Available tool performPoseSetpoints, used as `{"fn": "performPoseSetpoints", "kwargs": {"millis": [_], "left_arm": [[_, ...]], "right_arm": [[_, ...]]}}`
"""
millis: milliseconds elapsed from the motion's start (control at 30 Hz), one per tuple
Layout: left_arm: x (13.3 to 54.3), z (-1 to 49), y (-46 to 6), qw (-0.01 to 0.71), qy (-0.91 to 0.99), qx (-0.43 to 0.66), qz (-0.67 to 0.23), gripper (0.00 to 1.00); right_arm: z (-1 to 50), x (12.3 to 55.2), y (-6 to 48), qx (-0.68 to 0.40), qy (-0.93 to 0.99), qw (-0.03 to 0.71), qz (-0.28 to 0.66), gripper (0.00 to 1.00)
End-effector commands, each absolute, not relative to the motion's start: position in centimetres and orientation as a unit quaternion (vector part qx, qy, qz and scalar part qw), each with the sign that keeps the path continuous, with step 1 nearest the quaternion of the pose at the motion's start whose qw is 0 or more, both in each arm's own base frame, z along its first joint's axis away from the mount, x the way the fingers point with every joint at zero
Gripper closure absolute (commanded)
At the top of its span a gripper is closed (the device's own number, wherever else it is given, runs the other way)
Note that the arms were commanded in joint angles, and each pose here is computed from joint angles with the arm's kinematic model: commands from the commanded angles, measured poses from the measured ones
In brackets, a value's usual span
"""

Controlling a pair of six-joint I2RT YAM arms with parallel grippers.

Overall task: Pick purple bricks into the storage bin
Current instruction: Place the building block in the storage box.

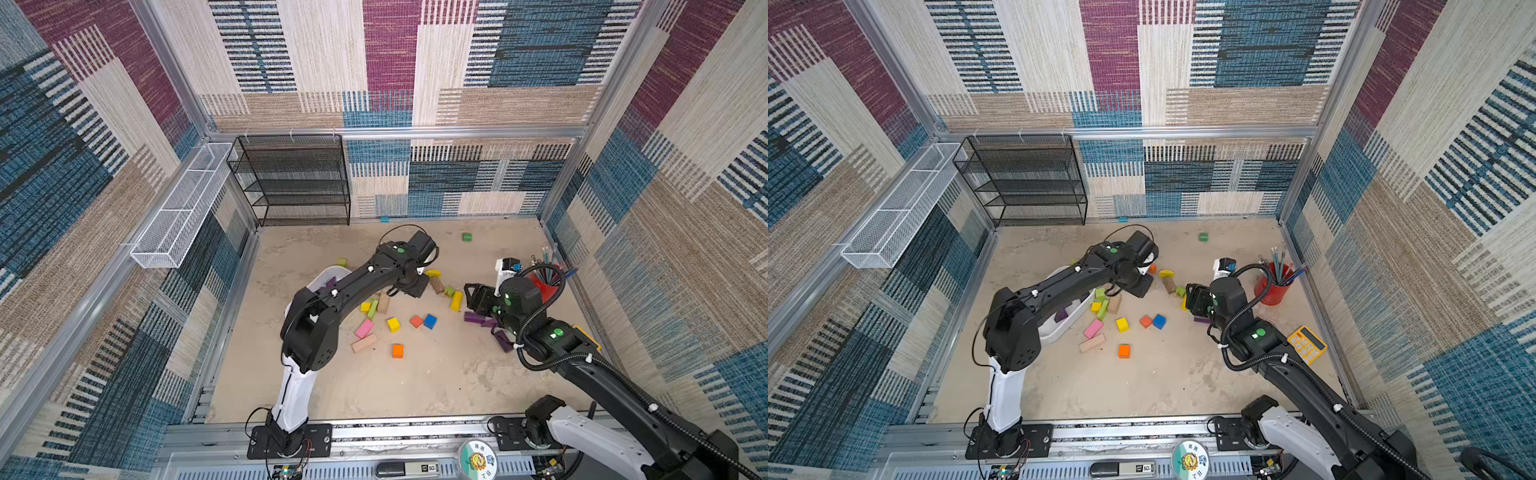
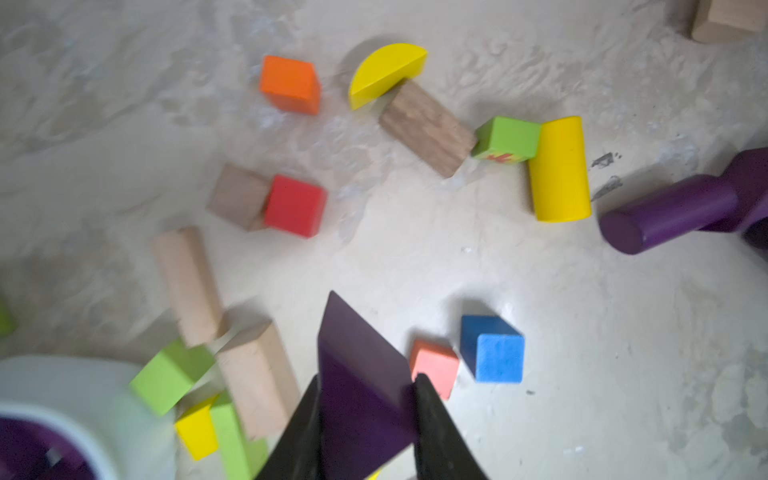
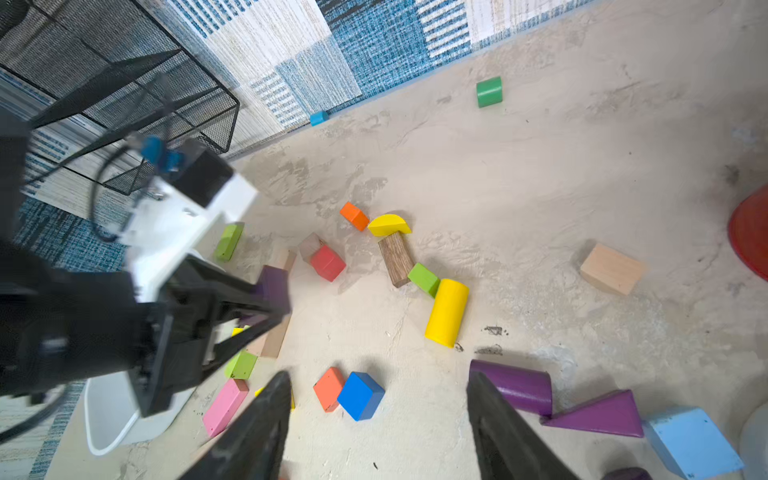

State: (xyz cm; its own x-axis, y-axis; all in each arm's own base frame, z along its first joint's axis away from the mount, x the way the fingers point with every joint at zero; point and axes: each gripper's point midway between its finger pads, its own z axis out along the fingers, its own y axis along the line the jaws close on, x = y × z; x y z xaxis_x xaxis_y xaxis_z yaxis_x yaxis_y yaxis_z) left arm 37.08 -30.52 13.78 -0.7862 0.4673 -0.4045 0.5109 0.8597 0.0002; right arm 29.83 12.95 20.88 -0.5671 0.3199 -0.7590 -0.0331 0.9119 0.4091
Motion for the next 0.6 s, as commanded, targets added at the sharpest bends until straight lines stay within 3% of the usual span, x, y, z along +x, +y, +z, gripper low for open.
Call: {"fn": "performPoseSetpoints", "kwargs": {"millis": [0,267,567], "left_arm": [[36.4,15.2,-27.1,0.2,0.954,0.212,-0.064,0.69],[35.4,15.4,-16.2,0.201,0.976,0.078,-0.041,0.68],[35.4,12.7,-7.7,0.199,0.979,-0.043,0.014,0.68]], "right_arm": [[21.3,30.7,13.9,0.063,0.86,0.466,0.2,0.32],[17.7,32.0,16.4,0.019,0.884,0.42,0.207,0.33],[14.4,32.3,17.3,0.004,0.903,0.381,0.199,0.33]]}}
